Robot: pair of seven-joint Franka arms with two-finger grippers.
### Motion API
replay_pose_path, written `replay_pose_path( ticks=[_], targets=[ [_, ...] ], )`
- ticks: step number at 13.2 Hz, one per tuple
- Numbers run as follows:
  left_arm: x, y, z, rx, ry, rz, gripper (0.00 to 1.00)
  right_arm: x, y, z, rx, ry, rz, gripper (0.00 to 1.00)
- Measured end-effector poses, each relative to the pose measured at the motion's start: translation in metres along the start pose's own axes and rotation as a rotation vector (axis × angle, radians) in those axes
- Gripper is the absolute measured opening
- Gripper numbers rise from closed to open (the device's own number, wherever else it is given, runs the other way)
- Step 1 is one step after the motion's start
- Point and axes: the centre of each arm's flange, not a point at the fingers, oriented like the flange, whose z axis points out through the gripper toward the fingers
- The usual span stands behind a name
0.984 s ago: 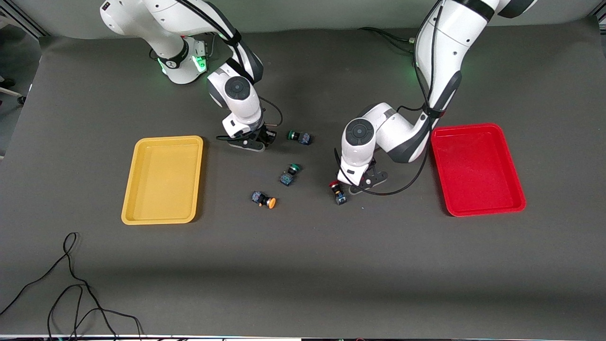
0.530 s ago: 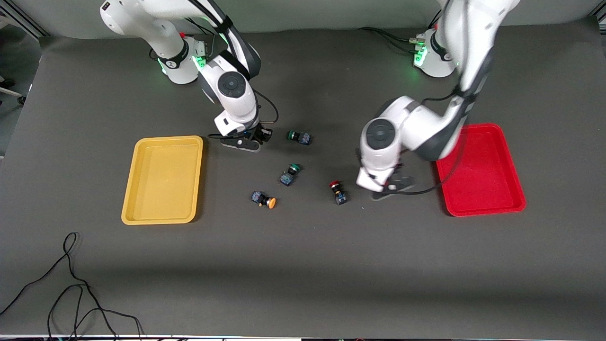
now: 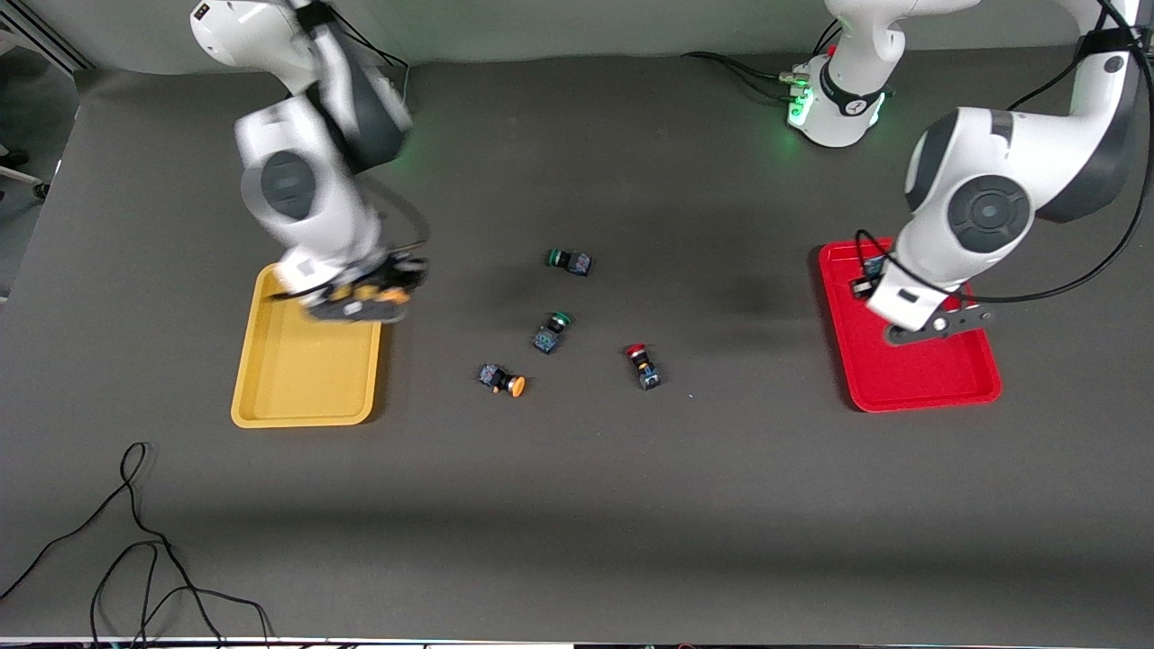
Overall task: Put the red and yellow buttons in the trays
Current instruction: 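Carry the yellow button to the yellow tray while the left gripper carries red, then release the yellow button in the yellow tray while the left gripper releases red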
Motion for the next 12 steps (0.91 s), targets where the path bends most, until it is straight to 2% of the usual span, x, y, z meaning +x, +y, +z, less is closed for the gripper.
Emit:
replay_pose_path(
  ticks=[4,6,7,10,12],
  targets=[
    [-0.025,-0.009,0.086,-0.034,0.009,0.002,0.33,0.024,0.175,0.002,0.016,0.032,-0.140,0.39],
    [-0.036,-0.008,0.110,-0.050,0.022,0.009,0.33,0.021,0.233,0.034,-0.012,0.077,-0.160,0.39],
    [-0.038,-0.013,0.118,-0.058,0.027,0.005,0.33,0.017,0.250,0.059,-0.026,0.082,-0.151,0.39],
    [-0.033,-0.047,0.138,-0.082,0.025,0.010,0.33,0.015,0.256,0.130,0.021,0.054,-0.139,0.39],
    [-0.033,-0.058,0.153,-0.100,0.030,0.005,0.33,0.021,0.252,0.168,0.025,0.039,-0.139,0.39]
  ],
)
